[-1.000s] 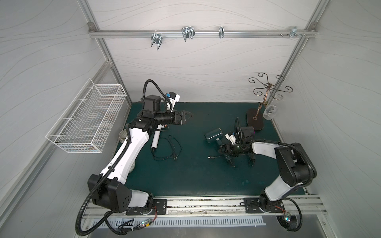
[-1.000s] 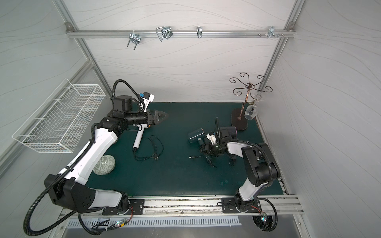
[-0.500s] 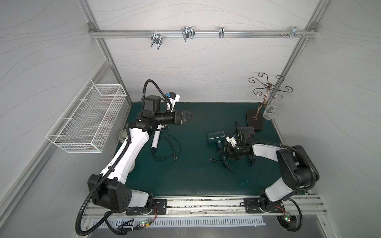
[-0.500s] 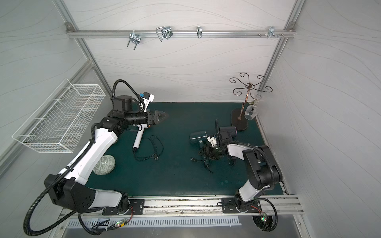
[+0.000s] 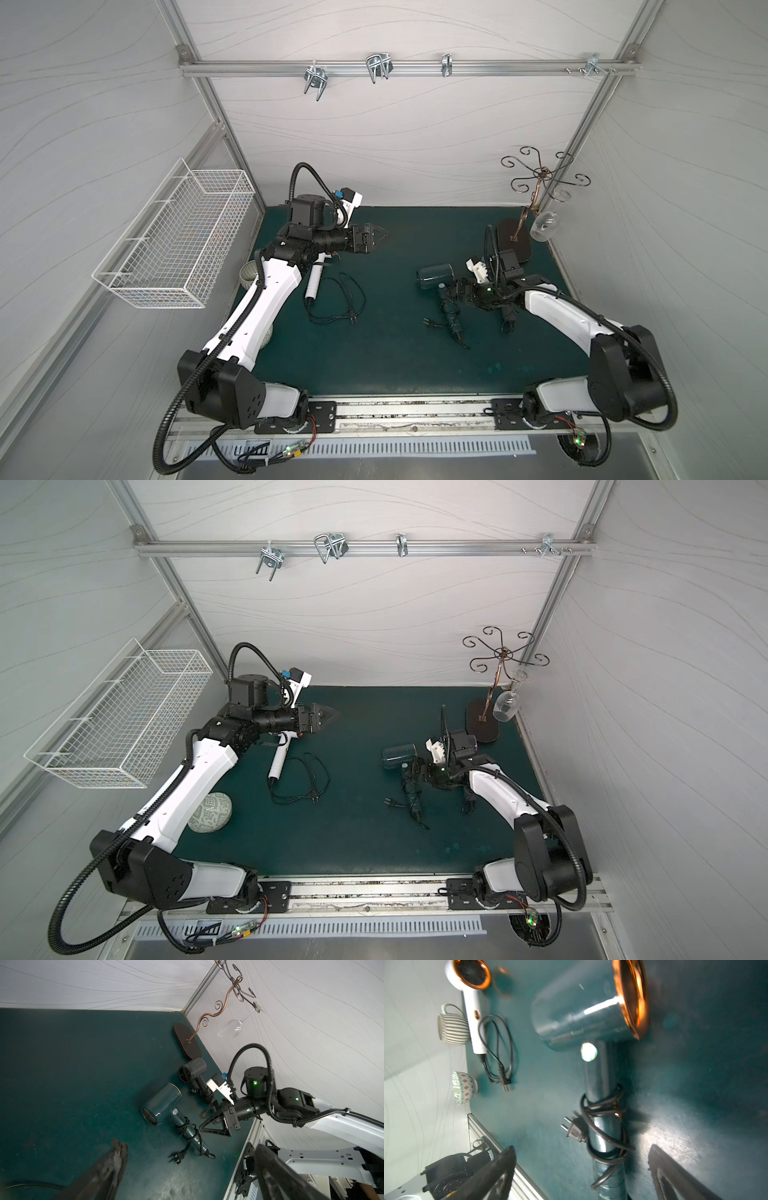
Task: Wrap the cord around the hair dryer
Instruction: Place the hair dryer at the center of the board.
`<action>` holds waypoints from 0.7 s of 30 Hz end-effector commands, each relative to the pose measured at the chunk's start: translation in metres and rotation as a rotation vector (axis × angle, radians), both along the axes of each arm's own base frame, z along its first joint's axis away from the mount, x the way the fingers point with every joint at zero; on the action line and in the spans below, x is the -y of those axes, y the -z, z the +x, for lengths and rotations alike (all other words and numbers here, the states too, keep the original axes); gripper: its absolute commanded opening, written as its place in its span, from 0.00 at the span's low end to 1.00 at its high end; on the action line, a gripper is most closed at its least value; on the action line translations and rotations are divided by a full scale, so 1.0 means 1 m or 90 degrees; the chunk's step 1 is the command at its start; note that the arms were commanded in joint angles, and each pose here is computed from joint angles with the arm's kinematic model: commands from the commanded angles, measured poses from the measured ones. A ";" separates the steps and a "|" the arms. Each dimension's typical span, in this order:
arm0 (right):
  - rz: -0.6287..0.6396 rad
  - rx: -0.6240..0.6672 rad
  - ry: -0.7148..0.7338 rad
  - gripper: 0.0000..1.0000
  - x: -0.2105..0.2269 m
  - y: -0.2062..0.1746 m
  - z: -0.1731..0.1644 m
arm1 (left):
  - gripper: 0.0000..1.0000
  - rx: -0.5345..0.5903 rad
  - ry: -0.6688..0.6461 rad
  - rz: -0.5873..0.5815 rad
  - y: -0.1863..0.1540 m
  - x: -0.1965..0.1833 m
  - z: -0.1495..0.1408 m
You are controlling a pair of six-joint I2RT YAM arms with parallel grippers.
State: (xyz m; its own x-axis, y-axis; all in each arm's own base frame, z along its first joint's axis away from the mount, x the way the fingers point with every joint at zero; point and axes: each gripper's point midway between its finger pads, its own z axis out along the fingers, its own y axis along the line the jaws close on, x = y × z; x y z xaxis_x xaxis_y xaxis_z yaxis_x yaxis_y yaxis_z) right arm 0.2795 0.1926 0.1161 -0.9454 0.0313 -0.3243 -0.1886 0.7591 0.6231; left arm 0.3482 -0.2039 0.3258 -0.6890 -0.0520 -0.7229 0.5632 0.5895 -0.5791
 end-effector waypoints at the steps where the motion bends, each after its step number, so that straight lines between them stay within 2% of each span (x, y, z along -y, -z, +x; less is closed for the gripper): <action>1: 0.009 0.041 -0.020 0.99 -0.006 -0.027 0.001 | 0.98 0.043 -0.018 0.004 -0.015 -0.005 0.003; 3: 0.043 0.052 -0.029 0.99 -0.014 -0.041 0.005 | 0.98 0.036 -0.028 0.011 -0.011 -0.007 0.005; 6: 0.048 0.035 -0.035 0.99 -0.018 -0.046 0.010 | 0.98 0.020 -0.048 0.029 -0.002 -0.012 0.008; 8: 0.049 0.032 -0.069 0.99 -0.025 -0.050 0.010 | 0.98 0.008 -0.067 0.045 0.005 -0.017 0.011; 12: 0.085 0.076 -0.153 0.99 -0.046 -0.073 0.005 | 0.98 -0.031 -0.116 0.094 0.028 -0.033 0.016; 15: 0.119 0.103 -0.186 0.99 -0.057 -0.091 0.005 | 0.98 -0.086 -0.156 0.124 0.051 -0.049 0.019; 21: 0.096 0.104 -0.200 0.99 -0.057 -0.095 0.013 | 0.95 -0.214 -0.254 0.194 0.107 -0.092 0.027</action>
